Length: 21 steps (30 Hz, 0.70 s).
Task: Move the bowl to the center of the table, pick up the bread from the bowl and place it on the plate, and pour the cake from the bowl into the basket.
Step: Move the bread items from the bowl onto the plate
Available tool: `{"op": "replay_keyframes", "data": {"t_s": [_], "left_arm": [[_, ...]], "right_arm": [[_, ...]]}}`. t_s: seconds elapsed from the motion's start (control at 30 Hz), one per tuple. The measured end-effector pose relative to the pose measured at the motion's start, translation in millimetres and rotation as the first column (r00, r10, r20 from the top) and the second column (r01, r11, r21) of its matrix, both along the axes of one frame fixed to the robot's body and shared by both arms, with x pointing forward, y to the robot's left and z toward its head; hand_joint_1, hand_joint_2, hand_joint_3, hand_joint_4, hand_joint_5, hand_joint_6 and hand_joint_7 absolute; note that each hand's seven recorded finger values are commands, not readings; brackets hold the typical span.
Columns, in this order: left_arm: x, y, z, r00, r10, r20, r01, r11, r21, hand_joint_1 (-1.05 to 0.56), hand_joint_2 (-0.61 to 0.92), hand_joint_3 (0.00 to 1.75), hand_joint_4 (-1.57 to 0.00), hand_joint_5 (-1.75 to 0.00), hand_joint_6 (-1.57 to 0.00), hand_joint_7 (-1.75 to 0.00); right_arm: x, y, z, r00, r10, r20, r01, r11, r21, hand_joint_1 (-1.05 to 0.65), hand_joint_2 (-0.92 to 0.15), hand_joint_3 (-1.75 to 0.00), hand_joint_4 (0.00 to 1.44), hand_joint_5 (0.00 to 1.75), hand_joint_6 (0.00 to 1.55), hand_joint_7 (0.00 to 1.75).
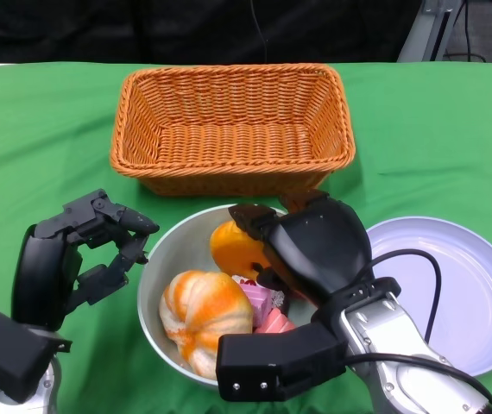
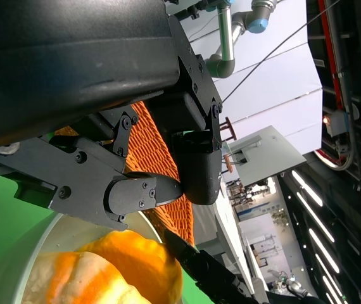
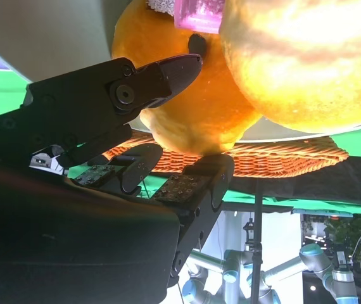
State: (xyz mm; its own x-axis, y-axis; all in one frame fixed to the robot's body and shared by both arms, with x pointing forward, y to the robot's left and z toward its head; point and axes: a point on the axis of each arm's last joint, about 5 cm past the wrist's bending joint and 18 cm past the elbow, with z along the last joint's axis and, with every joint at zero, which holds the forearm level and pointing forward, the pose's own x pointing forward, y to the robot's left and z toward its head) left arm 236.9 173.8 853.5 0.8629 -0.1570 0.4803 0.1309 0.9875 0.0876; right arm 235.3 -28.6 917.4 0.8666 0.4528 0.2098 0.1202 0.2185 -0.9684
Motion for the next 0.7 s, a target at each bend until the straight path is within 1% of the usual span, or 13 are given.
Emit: {"op": "replay_keyframes", "data": {"t_s": [0.07, 0.17, 0.3, 0.4, 0.5, 0.67, 0.7], "left_arm": [[0.1, -0.1, 0.1, 1.0, -0.001, 0.001, 0.001, 1.0, 0.001, -0.16, 0.77, 0.59, -0.83, -1.49, -0.88, -1.07], [0.1, -0.2, 0.2, 1.0, -0.001, 0.001, 0.001, 1.0, 0.001, -0.15, 0.76, 0.61, -0.84, -1.49, -0.88, -1.07], [0.1, -0.2, 0.3, 1.0, -0.001, 0.002, 0.001, 1.0, 0.001, -0.15, 0.75, 0.63, -0.83, -1.5, -0.88, -1.07], [0.1, -0.1, 0.2, 1.0, 0.0, 0.002, 0.0, 1.0, 0.0, -0.16, 0.75, 0.63, -0.83, -1.5, -0.88, -1.06], [0.1, -0.2, 0.3, 1.0, -0.001, 0.002, 0.001, 1.0, 0.0, -0.17, 0.76, 0.62, -0.82, -1.5, -0.89, -1.05], [0.3, -0.2, 0.8, 1.0, -0.001, 0.006, 0.001, 1.0, 0.001, -0.17, 0.76, 0.6, -0.82, -1.49, -0.9, -1.03], [0.4, -0.3, 0.9, 1.0, -0.001, 0.007, 0.001, 1.0, 0.001, -0.17, 0.76, 0.6, -0.82, -1.49, -0.9, -1.03]], "right_arm": [[1.3, 1.0, -0.1, 1.0, -0.001, -0.004, 0.001, 1.0, -0.002, -0.48, -0.83, 0.0, 0.66, 0.04, 0.65, 0.02], [1.7, 2.5, -1.1, 1.0, -0.006, -0.022, 0.005, 1.0, -0.008, -0.49, -0.84, -0.01, 0.68, 0.04, 0.66, 0.01], [2.3, 4.9, 0.5, 0.999, -0.006, -0.036, 0.006, 1.0, -0.014, -0.5, -0.86, -0.01, 0.7, 0.05, 0.67, 0.02], [3.1, 5.8, -0.3, 0.999, -0.006, -0.041, 0.005, 1.0, -0.019, -0.5, -0.87, -0.01, 0.76, 0.07, 0.71, 0.03], [4.7, 6.5, -2.1, 1.0, -0.006, -0.026, 0.005, 0.999, -0.033, -0.48, -0.88, -0.01, 0.83, 0.1, 0.76, 0.04], [6.2, 7.6, -5.0, 1.0, -0.003, 0.004, 0.003, 0.999, -0.046, -0.44, -0.86, 0.0, 0.86, 0.14, 0.79, 0.04], [6.5, 7.4, -6.3, 1.0, -0.003, 0.008, 0.004, 0.999, -0.046, -0.41, -0.85, 0.0, 0.86, 0.16, 0.79, 0.03]]}}
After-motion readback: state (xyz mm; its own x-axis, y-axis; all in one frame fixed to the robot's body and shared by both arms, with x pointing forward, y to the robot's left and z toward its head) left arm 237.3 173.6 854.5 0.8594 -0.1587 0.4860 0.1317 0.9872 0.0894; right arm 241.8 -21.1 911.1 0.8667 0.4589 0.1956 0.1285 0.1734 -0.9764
